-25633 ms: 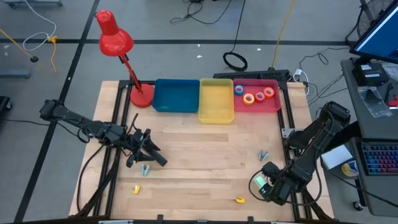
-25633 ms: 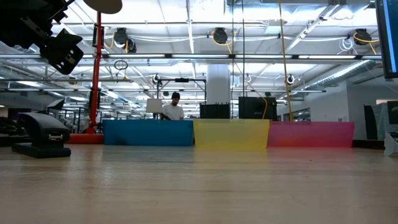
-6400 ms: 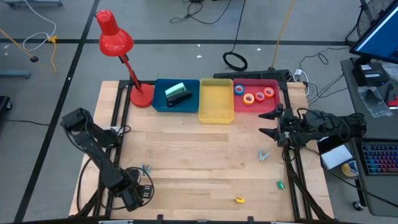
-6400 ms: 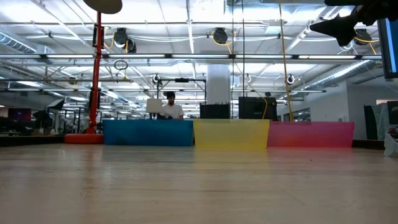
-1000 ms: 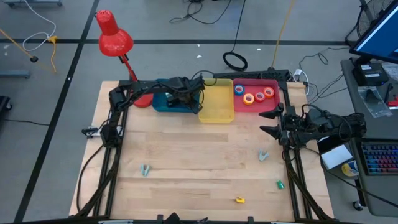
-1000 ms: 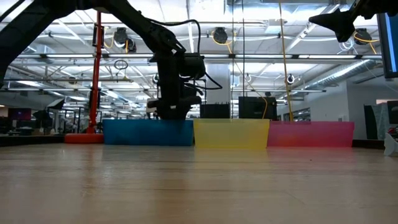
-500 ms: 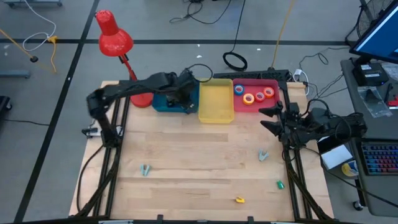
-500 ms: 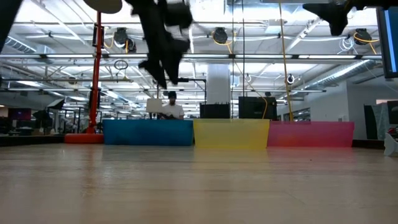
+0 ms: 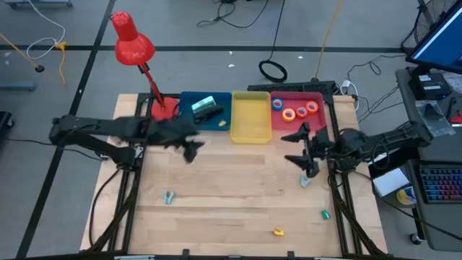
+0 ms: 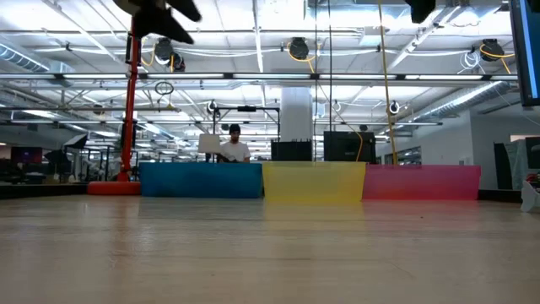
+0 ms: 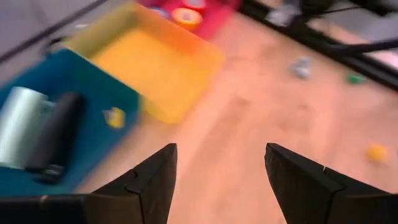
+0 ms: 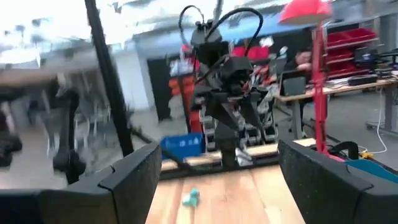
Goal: Pick and place Stapler, Stapler remover, tape
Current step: Put the small yellow stapler into the blue bin
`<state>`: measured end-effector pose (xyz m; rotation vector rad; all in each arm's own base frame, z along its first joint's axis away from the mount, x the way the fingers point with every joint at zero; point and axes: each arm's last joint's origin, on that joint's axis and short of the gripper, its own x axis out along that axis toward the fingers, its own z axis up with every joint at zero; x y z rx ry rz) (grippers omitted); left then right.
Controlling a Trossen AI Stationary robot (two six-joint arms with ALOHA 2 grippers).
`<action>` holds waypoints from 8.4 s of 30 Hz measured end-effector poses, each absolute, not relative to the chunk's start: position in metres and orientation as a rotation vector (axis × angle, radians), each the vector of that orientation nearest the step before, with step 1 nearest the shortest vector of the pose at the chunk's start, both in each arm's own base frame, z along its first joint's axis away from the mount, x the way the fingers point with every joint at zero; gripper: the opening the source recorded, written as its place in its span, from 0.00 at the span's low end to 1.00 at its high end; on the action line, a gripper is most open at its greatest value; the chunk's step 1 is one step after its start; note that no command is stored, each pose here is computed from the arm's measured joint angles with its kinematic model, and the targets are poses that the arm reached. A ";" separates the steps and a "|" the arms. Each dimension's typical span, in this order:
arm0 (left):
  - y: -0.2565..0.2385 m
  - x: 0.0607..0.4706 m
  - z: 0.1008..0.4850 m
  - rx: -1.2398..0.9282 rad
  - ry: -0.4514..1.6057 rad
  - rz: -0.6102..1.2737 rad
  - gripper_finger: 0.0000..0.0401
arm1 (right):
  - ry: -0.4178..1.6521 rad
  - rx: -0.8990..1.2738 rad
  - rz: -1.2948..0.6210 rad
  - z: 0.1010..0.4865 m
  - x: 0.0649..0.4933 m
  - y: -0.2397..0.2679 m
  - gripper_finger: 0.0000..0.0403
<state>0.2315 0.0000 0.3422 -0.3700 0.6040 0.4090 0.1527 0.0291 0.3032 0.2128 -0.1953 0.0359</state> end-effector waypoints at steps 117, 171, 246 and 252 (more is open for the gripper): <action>-0.050 0.156 0.224 -0.458 0.367 0.104 0.61 | 1.301 0.004 0.109 0.137 0.245 0.246 0.36; -0.069 0.213 0.228 -0.502 0.029 0.018 0.61 | 0.924 -0.110 -0.003 0.244 0.304 0.077 0.09; 0.000 0.280 0.252 -0.261 0.183 0.256 0.14 | 0.660 0.163 0.102 0.277 0.321 -0.002 0.54; 0.043 0.256 0.248 -0.206 0.309 0.634 0.15 | 0.785 0.173 0.091 0.268 0.313 -0.002 0.63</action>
